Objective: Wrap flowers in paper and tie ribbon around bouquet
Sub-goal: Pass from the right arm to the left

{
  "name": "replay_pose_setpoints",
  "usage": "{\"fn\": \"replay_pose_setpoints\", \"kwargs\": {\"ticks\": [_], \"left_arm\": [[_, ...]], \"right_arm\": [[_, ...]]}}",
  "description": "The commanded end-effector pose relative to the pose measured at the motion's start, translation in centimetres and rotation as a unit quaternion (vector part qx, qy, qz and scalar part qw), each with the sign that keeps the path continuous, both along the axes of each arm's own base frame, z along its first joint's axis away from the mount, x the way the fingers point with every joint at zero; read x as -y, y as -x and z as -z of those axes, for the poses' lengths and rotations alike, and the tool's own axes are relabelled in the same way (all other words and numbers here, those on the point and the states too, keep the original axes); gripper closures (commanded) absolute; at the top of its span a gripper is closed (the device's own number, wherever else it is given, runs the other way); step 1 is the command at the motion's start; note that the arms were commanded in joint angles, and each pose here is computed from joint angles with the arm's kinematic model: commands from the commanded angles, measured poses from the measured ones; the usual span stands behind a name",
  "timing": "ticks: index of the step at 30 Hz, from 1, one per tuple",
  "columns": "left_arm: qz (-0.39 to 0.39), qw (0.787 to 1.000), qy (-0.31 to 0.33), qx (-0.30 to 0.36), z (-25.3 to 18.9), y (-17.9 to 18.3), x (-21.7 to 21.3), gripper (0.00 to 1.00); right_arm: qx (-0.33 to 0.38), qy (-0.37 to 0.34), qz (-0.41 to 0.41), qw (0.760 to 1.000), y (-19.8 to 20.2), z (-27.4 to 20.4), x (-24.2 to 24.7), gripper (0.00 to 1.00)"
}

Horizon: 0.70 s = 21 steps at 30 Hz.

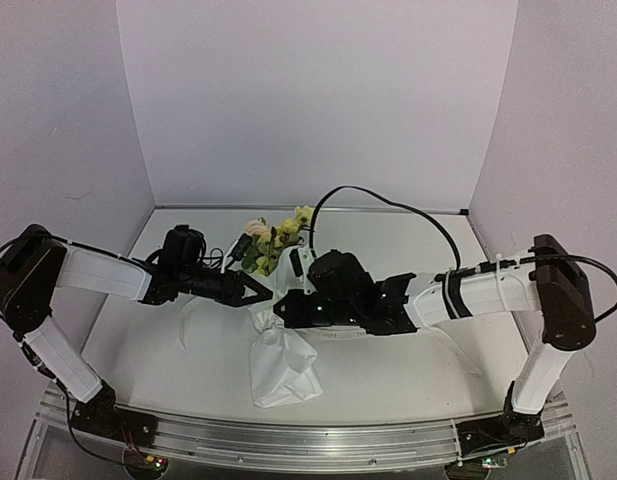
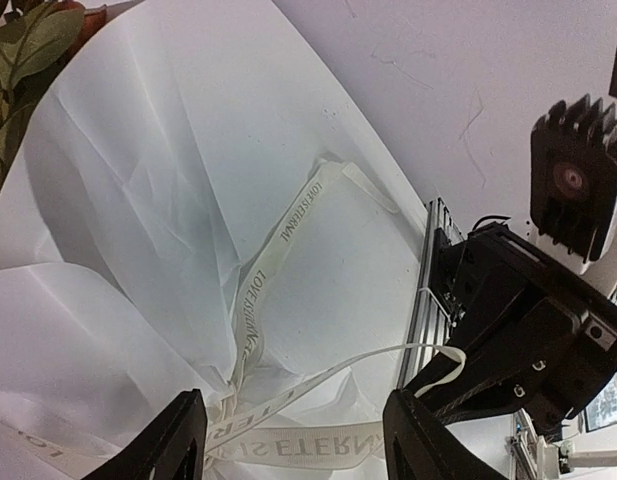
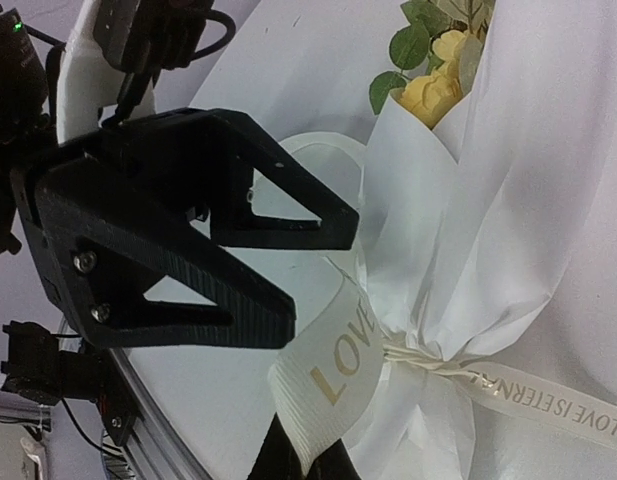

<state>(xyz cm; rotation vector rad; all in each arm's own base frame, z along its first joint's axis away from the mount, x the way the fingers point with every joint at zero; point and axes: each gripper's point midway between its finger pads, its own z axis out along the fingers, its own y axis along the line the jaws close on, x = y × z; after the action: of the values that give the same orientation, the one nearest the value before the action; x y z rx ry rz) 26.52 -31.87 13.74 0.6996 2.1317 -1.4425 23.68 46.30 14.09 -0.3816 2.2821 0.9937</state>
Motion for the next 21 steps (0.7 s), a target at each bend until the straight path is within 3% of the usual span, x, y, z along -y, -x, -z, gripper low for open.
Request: {"fn": "replay_pose_setpoints", "kwargs": {"ticks": [1, 21], "left_arm": [[0.032, 0.999, 0.018, 0.036, -1.8, 0.2, 1.4, 0.37], [0.033, 0.999, 0.006, 0.028, 0.3, 1.3, 2.7, 0.56]], "right_arm": [[-0.014, -0.067, -0.009, 0.998, 0.0, -3.3, -0.5, 1.0], [-0.098, -0.151, 0.056, 0.982, -3.9, -1.9, 0.5, 1.0]]}}
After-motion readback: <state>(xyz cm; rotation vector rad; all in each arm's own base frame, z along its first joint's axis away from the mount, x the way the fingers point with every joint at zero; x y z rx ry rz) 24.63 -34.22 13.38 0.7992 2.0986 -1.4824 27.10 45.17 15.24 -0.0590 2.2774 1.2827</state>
